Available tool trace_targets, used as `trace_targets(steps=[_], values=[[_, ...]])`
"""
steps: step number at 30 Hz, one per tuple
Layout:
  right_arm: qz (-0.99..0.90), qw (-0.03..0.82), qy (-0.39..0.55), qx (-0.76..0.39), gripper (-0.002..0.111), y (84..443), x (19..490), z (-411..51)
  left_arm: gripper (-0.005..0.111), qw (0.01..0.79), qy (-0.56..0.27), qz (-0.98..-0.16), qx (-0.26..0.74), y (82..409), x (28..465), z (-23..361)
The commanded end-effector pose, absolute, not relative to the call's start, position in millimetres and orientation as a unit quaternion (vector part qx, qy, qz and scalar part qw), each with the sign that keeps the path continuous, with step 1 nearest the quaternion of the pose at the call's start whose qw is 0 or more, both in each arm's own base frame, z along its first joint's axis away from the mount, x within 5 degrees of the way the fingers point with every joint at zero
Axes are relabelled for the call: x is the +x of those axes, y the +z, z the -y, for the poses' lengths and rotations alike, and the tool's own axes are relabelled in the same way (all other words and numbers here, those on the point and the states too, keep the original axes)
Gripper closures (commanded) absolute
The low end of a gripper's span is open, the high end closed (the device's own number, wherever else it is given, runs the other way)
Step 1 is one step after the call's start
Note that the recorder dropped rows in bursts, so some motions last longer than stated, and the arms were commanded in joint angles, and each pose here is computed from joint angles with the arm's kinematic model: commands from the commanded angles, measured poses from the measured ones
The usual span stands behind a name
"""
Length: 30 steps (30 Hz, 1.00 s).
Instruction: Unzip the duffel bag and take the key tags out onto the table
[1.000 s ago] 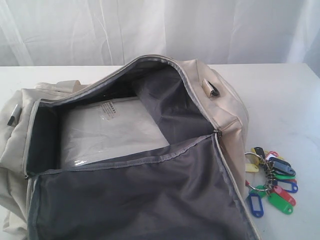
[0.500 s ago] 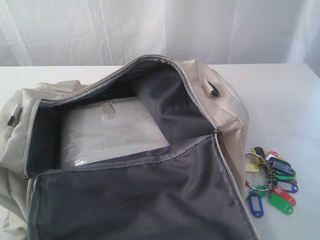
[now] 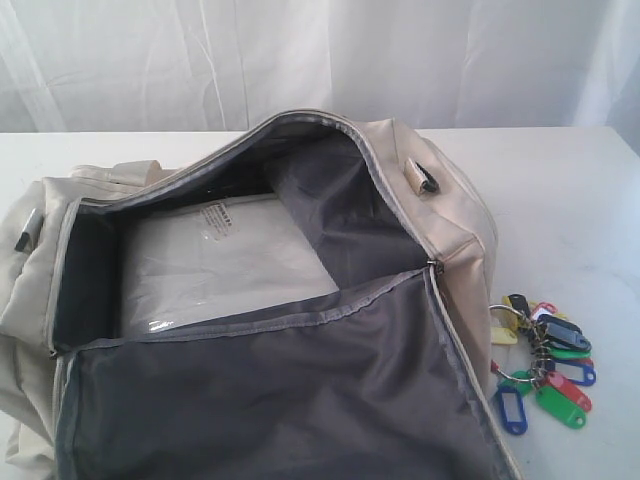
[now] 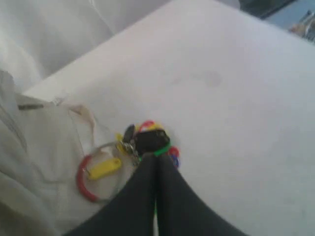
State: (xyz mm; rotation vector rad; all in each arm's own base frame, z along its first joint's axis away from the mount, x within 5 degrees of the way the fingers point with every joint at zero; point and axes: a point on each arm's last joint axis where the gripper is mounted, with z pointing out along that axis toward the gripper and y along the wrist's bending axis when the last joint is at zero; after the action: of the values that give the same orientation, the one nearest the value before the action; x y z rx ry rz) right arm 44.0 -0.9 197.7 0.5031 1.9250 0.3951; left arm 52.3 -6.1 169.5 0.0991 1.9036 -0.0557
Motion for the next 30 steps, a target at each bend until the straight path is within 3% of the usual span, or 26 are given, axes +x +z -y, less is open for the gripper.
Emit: trace_targets(steps=[1, 7, 12, 27, 30], values=[[-0.771, 0.569, 0.203, 0.201, 0.108, 180.6, 53.0, -3.6, 0.107, 0.58, -0.028, -0.813, 0.036, 169.0, 52.3, 6.2], [-0.717, 0.63, 0.236, 0.184, 0.108, 196.6, 55.8, -5.5, 0.107, 0.58, -0.028, -0.813, 0.036, 169.0, 52.3, 6.2], [-0.704, 0.605, 0.292, 0.229, 0.108, 196.4, 55.5, -8.1, 0.107, 0.58, -0.028, -0.813, 0.036, 169.0, 52.3, 6.2], [-0.707, 0.603, 0.29, 0.23, 0.108, 195.8, 55.4, -8.0, 0.107, 0.58, -0.028, -0.813, 0.036, 169.0, 52.3, 6.2], [-0.753, 0.563, 0.258, 0.222, 0.108, 184.1, 53.3, -8.5, 0.107, 0.58, -0.028, -0.813, 0.036, 169.0, 52.3, 6.2]])
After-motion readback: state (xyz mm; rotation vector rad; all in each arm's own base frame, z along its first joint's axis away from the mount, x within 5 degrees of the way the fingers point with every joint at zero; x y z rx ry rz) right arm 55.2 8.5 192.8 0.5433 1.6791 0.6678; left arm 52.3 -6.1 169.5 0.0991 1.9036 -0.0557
